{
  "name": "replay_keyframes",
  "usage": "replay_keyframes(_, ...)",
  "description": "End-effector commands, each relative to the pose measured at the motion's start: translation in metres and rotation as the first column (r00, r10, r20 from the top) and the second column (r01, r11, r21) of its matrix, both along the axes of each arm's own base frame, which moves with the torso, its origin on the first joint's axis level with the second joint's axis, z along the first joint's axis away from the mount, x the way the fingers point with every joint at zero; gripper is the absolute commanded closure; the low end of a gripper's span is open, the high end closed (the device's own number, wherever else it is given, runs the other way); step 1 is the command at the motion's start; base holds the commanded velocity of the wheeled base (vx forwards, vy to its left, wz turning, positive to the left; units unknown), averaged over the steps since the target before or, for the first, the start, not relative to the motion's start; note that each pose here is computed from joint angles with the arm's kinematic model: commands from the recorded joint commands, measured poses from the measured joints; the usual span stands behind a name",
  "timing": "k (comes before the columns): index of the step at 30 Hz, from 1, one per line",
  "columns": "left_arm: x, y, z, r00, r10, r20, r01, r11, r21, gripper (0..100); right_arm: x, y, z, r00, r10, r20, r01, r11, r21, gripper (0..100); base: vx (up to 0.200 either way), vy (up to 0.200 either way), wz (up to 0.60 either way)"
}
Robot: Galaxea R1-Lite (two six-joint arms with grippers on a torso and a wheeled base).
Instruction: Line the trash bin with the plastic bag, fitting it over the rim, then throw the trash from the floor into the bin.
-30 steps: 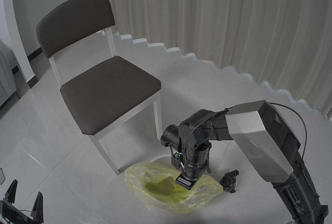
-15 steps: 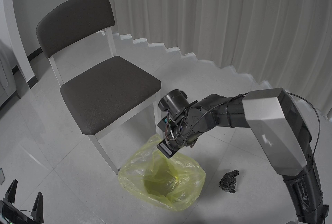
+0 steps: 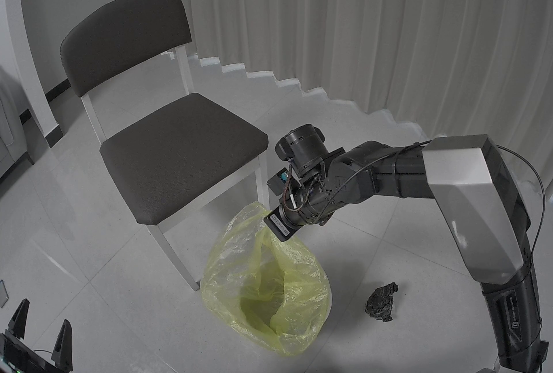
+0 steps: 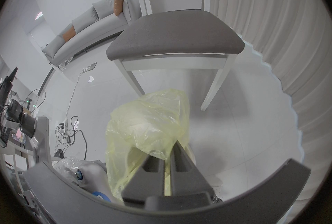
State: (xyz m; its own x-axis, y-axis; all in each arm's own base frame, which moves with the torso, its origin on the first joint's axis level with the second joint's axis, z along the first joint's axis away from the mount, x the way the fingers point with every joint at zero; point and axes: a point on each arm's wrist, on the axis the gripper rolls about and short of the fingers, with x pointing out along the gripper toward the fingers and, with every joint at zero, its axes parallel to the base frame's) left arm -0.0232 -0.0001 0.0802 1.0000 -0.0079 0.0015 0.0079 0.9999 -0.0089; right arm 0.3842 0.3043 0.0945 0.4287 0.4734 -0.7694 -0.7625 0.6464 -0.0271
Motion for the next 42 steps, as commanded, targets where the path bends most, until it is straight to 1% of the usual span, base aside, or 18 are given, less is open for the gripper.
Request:
replay_keyframes(1, 0.000, 0.000, -0.004, 1.000, 0.000, -0.006, 0.000, 1.000, 0.000, 0, 0.005, -0.006, 0.003, 1.000, -0.014, 0.009, 0.014, 1.000, 0.006, 100, 0.000, 0.000, 0.00)
replay_keyframes(6, 0.000, 0.000, -0.004, 1.000, 0.000, -0.006, 0.000, 1.000, 0.000, 0, 0.018, -0.021, -0.005, 0.999, -0.043, 0.007, 0.043, 0.999, -0.008, 100, 0.000, 0.000, 0.00)
replay_keyframes(8, 0.000, 0.000, -0.004, 1.000, 0.000, -0.006, 0.000, 1.000, 0.000, 0, 0.018, -0.021, -0.005, 0.999, -0.043, 0.007, 0.043, 0.999, -0.008, 100, 0.000, 0.000, 0.00)
replay_keyframes(12, 0.000, 0.000, -0.004, 1.000, 0.000, -0.006, 0.000, 1.000, 0.000, 0, 0.026, -0.027, -0.024, 0.998, -0.057, -0.020, 0.056, 0.998, -0.033, 100, 0.000, 0.000, 0.00)
replay_keyframes(15, 0.000, 0.000, -0.004, 1.000, 0.000, -0.006, 0.000, 1.000, 0.000, 0, 0.027, -0.028, -0.027, 0.998, -0.059, -0.027, 0.058, 0.998, -0.039, 100, 0.000, 0.000, 0.00)
replay_keyframes(18, 0.000, 0.000, -0.004, 1.000, 0.000, -0.006, 0.000, 1.000, 0.000, 0, 0.032, -0.032, -0.047, 0.996, -0.066, -0.055, 0.062, 0.996, -0.065, 100, 0.000, 0.000, 0.00)
replay_keyframes(21, 0.000, 0.000, -0.004, 1.000, 0.000, -0.006, 0.000, 1.000, 0.000, 0, 0.037, -0.037, -0.056, 0.995, -0.074, -0.064, 0.069, 0.995, -0.078, 100, 0.000, 0.000, 0.00)
replay_keyframes(22, 0.000, 0.000, -0.004, 1.000, 0.000, -0.006, 0.000, 1.000, 0.000, 0, 0.042, -0.045, -0.069, 0.993, -0.084, -0.082, 0.075, 0.992, -0.099, 100, 0.000, 0.000, 0.00)
replay_keyframes(24, 0.000, 0.000, -0.004, 1.000, 0.000, -0.006, 0.000, 1.000, 0.000, 0, 0.046, -0.050, -0.077, 0.991, -0.093, -0.092, 0.083, 0.991, -0.109, 100, 0.000, 0.000, 0.00)
replay_keyframes(30, 0.000, 0.000, -0.004, 1.000, 0.000, -0.006, 0.000, 1.000, 0.000, 0, 0.055, -0.057, -0.099, 0.989, -0.115, -0.096, 0.105, 0.988, -0.111, 100, 0.000, 0.000, 0.00)
replay_keyframes(31, 0.000, 0.000, -0.004, 1.000, 0.000, -0.006, 0.000, 1.000, 0.000, 0, 0.057, -0.059, -0.107, 0.988, -0.120, -0.101, 0.108, 0.987, -0.115, 100, 0.000, 0.000, 0.00)
replay_keyframes(33, 0.000, 0.000, -0.004, 1.000, 0.000, -0.006, 0.000, 1.000, 0.000, 0, 0.057, -0.059, -0.110, 0.987, -0.123, -0.104, 0.111, 0.987, -0.116, 100, 0.000, 0.000, 0.00)
replay_keyframes(39, 0.000, 0.000, -0.004, 1.000, 0.000, -0.006, 0.000, 1.000, 0.000, 0, 0.058, -0.064, -0.134, 0.980, -0.138, -0.145, 0.118, 0.983, -0.141, 100, 0.000, 0.000, 0.00)
replay_keyframes(42, 0.000, 0.000, -0.004, 1.000, 0.000, -0.006, 0.000, 1.000, 0.000, 0, 0.058, -0.066, -0.143, 0.976, -0.134, -0.172, 0.112, 0.985, -0.135, 100, 0.000, 0.000, 0.00)
